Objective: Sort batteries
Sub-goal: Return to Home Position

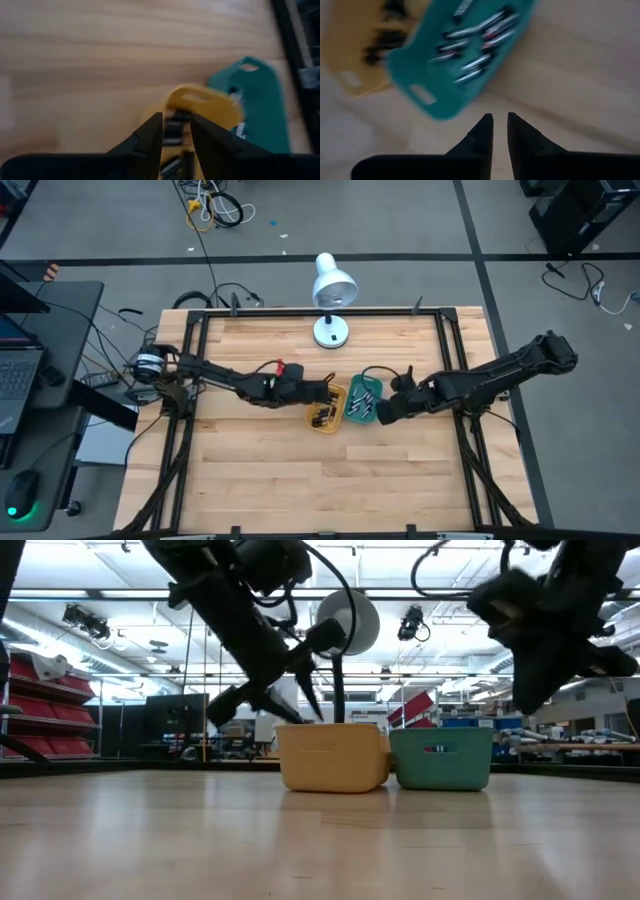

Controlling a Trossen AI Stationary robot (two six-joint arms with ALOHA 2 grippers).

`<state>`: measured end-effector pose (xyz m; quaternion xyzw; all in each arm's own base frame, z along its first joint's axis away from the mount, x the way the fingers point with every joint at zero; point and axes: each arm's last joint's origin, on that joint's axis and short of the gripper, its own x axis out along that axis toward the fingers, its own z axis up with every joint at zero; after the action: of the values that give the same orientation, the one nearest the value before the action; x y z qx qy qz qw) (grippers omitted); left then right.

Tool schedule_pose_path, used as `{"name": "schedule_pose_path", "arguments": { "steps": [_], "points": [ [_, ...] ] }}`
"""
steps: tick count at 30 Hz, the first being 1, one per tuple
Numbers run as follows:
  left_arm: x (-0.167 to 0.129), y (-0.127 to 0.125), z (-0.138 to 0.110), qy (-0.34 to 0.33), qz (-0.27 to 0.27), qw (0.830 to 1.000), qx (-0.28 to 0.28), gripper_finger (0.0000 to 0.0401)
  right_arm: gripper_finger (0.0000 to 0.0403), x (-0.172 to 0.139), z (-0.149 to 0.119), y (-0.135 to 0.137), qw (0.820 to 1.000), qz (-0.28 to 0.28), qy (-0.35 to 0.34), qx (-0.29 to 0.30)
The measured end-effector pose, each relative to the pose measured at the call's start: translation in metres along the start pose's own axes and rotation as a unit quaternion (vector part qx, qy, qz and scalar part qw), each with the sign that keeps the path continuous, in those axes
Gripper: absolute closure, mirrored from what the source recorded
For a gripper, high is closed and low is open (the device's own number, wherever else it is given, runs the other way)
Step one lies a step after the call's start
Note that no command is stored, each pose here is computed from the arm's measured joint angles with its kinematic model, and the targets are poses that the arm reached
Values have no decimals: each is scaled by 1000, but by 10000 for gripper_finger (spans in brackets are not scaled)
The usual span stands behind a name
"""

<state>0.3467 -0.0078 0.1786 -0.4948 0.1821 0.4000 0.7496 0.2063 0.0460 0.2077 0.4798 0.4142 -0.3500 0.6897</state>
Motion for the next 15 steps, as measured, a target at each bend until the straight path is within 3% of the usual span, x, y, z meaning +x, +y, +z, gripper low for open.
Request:
{"name": "schedule_pose_path", "arguments": {
  "steps": [7, 15],
  "points": [
    [2, -7, 13, -9, -33, 999, 31, 284, 376, 3, 10, -10, 998, -50, -1, -38],
    [8, 0, 20, 51, -22, 996, 67, 284, 387, 8, 25, -16, 997, -64, 0, -37]
  ]
}}
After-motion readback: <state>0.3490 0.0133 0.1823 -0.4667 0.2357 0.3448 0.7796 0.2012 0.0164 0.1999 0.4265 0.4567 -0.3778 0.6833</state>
